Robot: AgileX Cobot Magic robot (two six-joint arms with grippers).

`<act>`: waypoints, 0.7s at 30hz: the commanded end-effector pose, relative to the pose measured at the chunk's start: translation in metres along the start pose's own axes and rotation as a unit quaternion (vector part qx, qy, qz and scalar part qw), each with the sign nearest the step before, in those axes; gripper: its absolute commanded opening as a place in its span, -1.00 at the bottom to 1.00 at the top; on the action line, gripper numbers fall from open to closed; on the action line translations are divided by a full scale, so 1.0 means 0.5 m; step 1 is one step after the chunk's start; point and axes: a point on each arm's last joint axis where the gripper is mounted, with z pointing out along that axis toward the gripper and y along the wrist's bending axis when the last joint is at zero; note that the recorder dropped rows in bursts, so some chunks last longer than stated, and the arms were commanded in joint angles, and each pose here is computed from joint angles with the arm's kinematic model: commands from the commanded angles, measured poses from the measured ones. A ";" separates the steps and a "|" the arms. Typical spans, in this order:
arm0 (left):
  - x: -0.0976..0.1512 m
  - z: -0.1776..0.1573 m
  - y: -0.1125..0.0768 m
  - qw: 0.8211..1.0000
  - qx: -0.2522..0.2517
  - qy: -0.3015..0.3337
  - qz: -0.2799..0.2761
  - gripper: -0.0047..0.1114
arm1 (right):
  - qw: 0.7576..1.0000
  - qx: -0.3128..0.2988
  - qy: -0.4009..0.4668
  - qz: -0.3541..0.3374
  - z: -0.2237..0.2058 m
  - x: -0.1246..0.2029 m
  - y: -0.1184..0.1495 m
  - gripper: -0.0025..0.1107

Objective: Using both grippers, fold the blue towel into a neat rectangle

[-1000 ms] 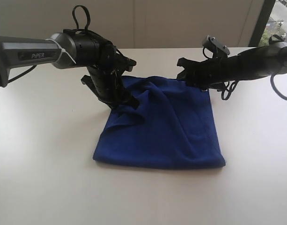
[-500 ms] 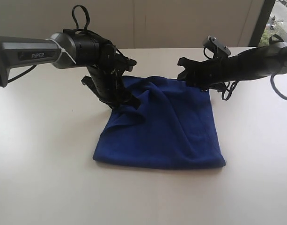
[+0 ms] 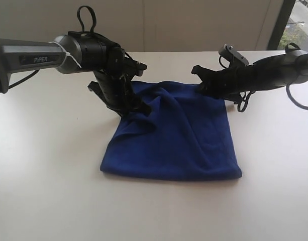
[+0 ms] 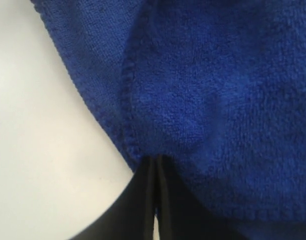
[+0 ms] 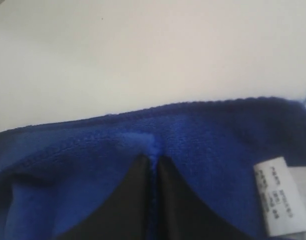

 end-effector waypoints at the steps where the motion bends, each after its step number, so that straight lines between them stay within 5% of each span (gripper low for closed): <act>1: 0.000 0.004 -0.002 1.000 0.000 -0.004 -0.002 -0.92 | 0.999 0.019 -0.031 -0.039 -0.025 -0.027 0.003 -0.96; 13: -0.032 -0.152 0.026 0.994 -0.058 -0.079 0.040 -0.92 | 0.979 0.019 -0.025 -0.200 -0.144 -0.043 0.071 -0.96; 21: 0.029 -0.224 0.031 0.995 -0.060 -0.064 0.039 -0.92 | 0.966 0.018 -0.035 -0.254 -0.285 0.007 0.124 -0.96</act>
